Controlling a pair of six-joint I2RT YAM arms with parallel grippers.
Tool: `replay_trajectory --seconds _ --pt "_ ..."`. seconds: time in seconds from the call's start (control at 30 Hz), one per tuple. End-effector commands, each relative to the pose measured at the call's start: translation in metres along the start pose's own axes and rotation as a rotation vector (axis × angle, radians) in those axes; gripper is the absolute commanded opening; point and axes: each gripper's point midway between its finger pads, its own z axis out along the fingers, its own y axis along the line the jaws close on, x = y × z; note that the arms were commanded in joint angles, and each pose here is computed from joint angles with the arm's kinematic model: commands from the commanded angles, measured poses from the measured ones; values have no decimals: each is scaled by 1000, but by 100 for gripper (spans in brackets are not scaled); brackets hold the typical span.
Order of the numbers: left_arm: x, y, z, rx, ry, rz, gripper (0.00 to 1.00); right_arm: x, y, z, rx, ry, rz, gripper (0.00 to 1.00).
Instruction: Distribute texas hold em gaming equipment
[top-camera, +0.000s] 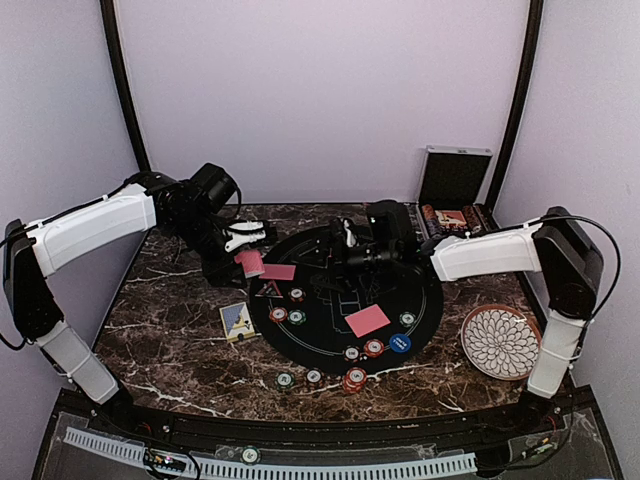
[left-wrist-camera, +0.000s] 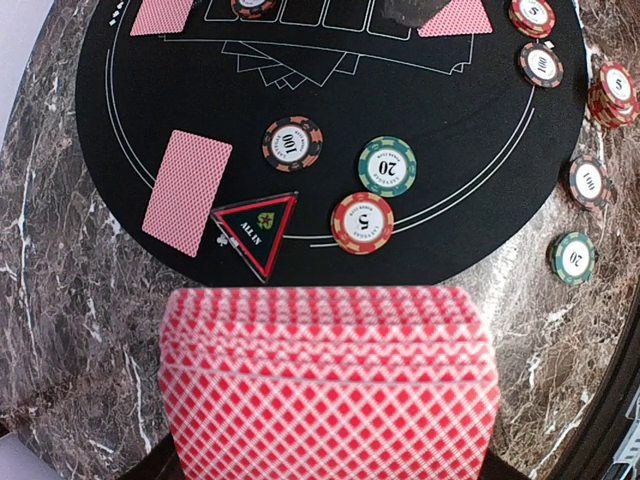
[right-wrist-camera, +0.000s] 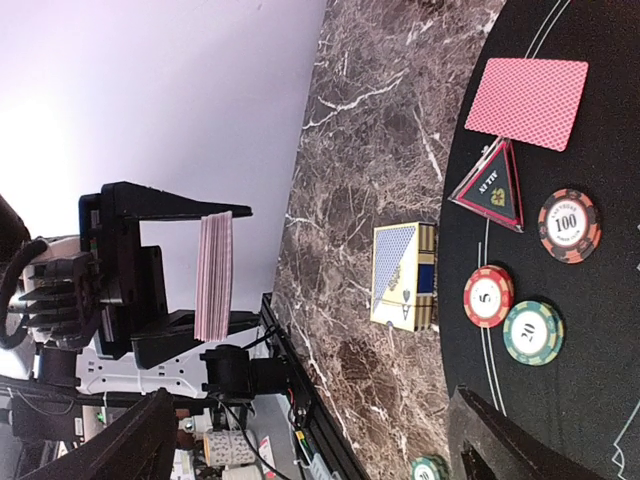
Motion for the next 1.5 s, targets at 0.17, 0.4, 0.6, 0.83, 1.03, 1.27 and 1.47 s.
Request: replay_trajectory --seconds 0.17,0.4,0.6,0.83,1.03,1.27,1.47 --pt "-11 -1 -16 1 -63 -3 0 5 39 33 -157 55 -20 90" --pt "-13 -1 -15 4 -68 -5 0 8 50 52 -192 94 -27 88" --pt "-19 0 -16 12 -81 -23 0 12 52 66 -209 124 -18 87" --pt "-24 -1 -17 33 -90 -27 0 14 61 78 -248 142 -22 86" --pt "-21 -2 -14 37 -77 -27 0 17 63 86 -265 159 -19 86" --pt "-19 -3 -12 42 -69 -28 0 16 63 99 -280 173 -4 87" --pt "-18 -4 -11 47 -67 -30 0 16 61 116 -302 187 17 86"
